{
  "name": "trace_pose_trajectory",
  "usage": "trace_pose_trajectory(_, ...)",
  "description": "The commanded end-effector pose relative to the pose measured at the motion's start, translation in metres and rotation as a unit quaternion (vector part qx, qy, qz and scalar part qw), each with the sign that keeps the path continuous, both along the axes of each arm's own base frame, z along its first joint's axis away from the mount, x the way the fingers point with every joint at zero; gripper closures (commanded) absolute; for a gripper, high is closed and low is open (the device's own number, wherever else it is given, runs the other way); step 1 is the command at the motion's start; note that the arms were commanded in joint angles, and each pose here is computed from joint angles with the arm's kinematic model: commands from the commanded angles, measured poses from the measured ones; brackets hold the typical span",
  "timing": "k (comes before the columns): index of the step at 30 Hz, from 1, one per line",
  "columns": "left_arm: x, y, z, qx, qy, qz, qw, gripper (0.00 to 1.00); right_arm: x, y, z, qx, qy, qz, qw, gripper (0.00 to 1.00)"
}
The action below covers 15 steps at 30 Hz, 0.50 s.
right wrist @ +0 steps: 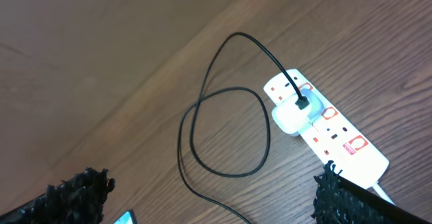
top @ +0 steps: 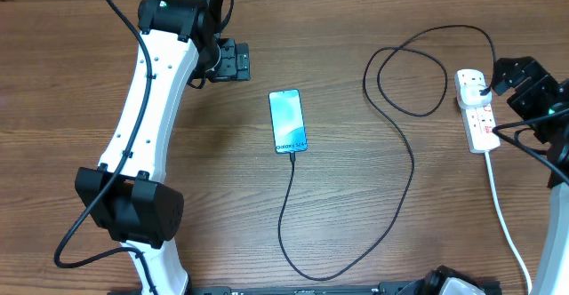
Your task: Plug charger to phone and switch on socket
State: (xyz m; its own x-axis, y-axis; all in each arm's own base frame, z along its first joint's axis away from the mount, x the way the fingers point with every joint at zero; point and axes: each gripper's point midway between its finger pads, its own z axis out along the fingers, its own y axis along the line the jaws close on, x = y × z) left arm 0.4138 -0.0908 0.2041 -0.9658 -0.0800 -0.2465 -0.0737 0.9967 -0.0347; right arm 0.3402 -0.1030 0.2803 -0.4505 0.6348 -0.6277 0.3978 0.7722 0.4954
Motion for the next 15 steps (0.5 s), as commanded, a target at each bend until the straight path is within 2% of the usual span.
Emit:
trace_pose_trajectory(1, 0.001, 0.004, -0.003, 0.011, 0.001, -0.005, 1.000, 0.00, 0.005, -0.002, -0.007, 0.006, 0.009, 0.001, 1.000, 0.00)
trace_pose_trajectory(15, 0.001, 0.004, -0.003, 0.011, 0.001, -0.005, 1.000, 0.00, 0.013, -0.006, -0.027, 0.019, 0.035, 0.001, 0.999, 0.00)
